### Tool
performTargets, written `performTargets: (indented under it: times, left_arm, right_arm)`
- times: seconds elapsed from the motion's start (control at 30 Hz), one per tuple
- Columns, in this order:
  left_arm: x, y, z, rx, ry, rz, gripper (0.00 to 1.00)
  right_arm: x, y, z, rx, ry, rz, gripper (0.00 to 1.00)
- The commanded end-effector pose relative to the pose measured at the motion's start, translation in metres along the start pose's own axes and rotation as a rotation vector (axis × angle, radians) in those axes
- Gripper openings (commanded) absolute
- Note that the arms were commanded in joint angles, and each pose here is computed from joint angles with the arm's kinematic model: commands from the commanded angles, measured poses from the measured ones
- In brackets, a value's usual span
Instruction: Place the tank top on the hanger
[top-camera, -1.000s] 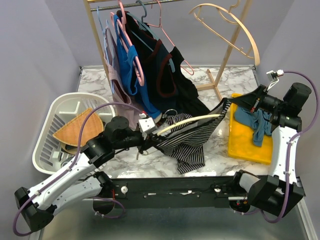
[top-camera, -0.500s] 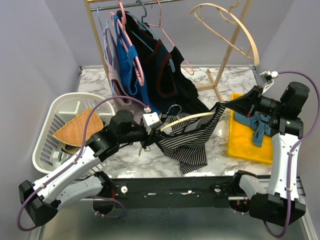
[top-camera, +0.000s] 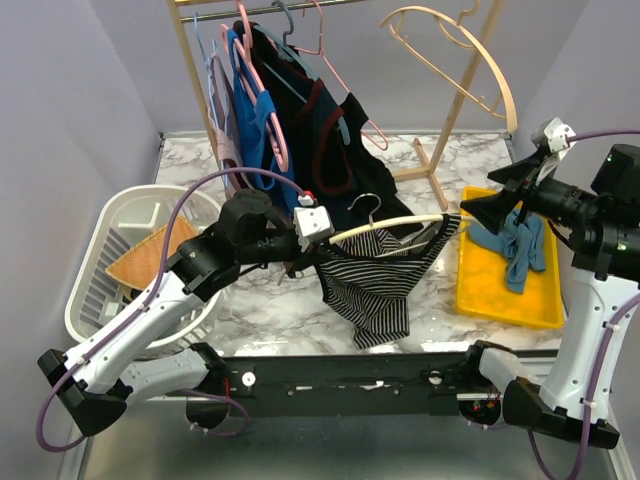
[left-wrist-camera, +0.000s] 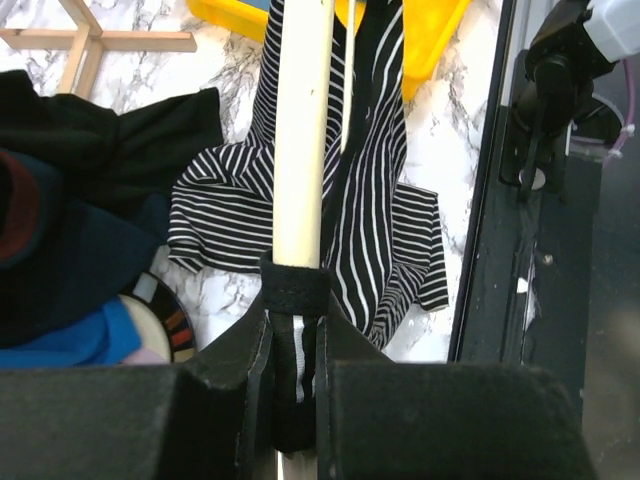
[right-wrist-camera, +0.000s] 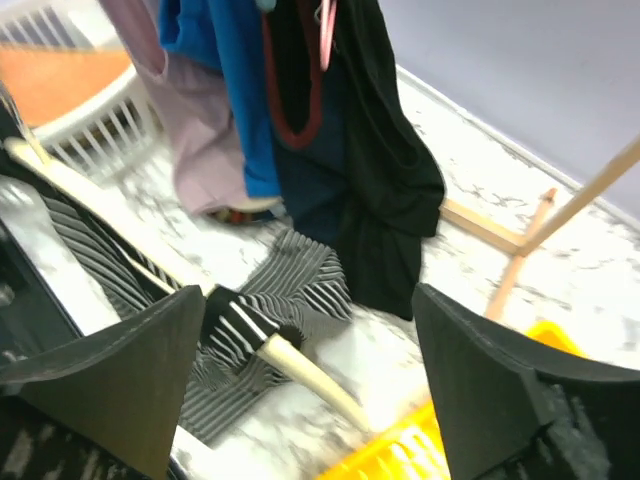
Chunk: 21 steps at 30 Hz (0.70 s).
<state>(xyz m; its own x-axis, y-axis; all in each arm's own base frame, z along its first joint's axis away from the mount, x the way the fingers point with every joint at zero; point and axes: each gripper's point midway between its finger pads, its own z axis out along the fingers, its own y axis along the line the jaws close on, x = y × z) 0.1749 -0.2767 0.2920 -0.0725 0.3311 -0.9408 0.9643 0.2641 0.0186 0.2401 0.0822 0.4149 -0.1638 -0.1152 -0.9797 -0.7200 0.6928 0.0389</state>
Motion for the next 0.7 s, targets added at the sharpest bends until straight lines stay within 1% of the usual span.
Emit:
performTargets:
  times: [0.0,0.03,0.07,0.13,0.23,0.3,0.43,0.47,0.6,0.67]
  left_arm:
    - [-0.016,-0.008,-0.016,0.055,0.018,0.093,0.00]
    - [-0.019,-0.011,-0.018,0.069,0.015,0.099,0.00]
    - [-0.017,-0.014,-0.019,0.084,0.029,0.093,0.00]
    - [-0.017,-0.017,-0.018,0.113,0.035,0.097,0.00]
    - [-0.013,-0.020,-0.017,0.134,0.057,0.092,0.00]
    - [-0.012,-0.020,-0.017,0.136,0.066,0.090,0.00]
    - [-0.014,-0.016,-0.018,0.113,0.070,0.100,0.00]
    - [-0.014,-0.015,-0.018,0.110,0.074,0.099,0.00]
    - [-0.015,-0.012,-0.018,0.100,0.078,0.105,0.00]
    - [-0.016,-0.013,-0.020,0.103,0.076,0.109,0.00]
  right_arm:
    - [0.016,0.020,-0.019,-0.024,0.102,-0.224,0.98]
    - [0.025,0.028,-0.021,-0.077,0.127,-0.291,0.99]
    - [0.028,0.036,-0.022,-0.122,0.123,-0.329,0.99]
    - [0.041,0.039,-0.023,-0.169,0.148,-0.398,1.00]
    - [0.062,0.036,-0.024,-0.177,0.185,-0.499,1.00]
    - [0.066,0.043,-0.026,-0.186,0.175,-0.538,1.00]
    - [0.076,0.069,-0.023,-0.275,0.159,-0.541,1.00]
    - [0.080,0.079,-0.021,-0.327,0.156,-0.530,1.00]
    - [0.090,0.095,-0.015,-0.419,0.165,-0.422,1.00]
    - [0.097,0.096,-0.011,-0.449,0.183,-0.386,1.00]
